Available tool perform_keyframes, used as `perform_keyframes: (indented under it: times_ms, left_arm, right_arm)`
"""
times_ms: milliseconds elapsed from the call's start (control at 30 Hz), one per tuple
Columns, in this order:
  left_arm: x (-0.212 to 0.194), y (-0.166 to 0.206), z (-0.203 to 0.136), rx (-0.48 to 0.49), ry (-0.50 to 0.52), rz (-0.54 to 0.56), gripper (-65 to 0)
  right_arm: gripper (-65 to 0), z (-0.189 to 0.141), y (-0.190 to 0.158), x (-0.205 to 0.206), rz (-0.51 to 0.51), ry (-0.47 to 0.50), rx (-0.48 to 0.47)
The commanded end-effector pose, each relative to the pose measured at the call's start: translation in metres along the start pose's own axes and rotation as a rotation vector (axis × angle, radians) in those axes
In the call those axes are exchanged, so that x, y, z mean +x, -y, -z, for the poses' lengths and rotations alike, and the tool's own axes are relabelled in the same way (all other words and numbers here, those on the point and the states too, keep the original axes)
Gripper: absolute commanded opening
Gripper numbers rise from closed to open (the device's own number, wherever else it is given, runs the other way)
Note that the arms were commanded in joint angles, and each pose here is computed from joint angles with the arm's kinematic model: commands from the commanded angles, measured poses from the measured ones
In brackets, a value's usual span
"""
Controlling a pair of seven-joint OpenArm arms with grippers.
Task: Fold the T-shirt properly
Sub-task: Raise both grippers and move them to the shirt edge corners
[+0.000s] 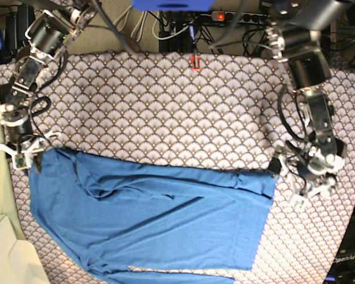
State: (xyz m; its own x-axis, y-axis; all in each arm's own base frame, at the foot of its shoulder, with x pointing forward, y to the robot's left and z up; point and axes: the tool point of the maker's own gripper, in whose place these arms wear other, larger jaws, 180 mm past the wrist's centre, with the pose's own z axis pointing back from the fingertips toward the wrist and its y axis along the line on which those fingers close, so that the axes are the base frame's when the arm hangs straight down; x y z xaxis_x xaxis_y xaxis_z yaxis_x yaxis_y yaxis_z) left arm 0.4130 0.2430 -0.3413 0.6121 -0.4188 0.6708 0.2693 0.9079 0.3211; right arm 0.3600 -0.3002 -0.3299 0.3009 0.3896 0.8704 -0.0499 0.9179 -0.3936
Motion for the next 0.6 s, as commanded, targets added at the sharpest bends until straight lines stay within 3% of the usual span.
perform_keyframes:
  times_ms: [0, 267, 467, 500, 567]
  left_arm:
    - [0.026, -0.007, -0.005, 0.009, 0.09, -0.037, 0.0]
    - [0.034, 0.011, -0.005, -0.083, 0.174, -0.149, -0.9]
    - [0.013, 0.023, 0.01, -0.13, 0.111, -0.182, -39.8]
    - [0.01, 0.025, 0.013, -0.139, 0.105, -0.192, -43.7]
    - [0.014, 0.026, 0.017, -0.146, 0.133, -0.207, -41.6]
  right_arm:
    - [-44.5, 0.0, 0.015, 0.019, -0.012, 0.063, -0.038]
    - [-44.9, -0.007, 0.01, 0.001, -0.011, 0.017, -0.026]
    - [-44.7, -0.007, 0.001, -0.001, 0.012, 0.017, -0.018]
    - [-44.7, -0.007, 0.0, 0.0, 0.013, 0.019, -0.018]
    - [-44.6, -0.007, -0.001, 0.0, 0.016, 0.019, -0.017]
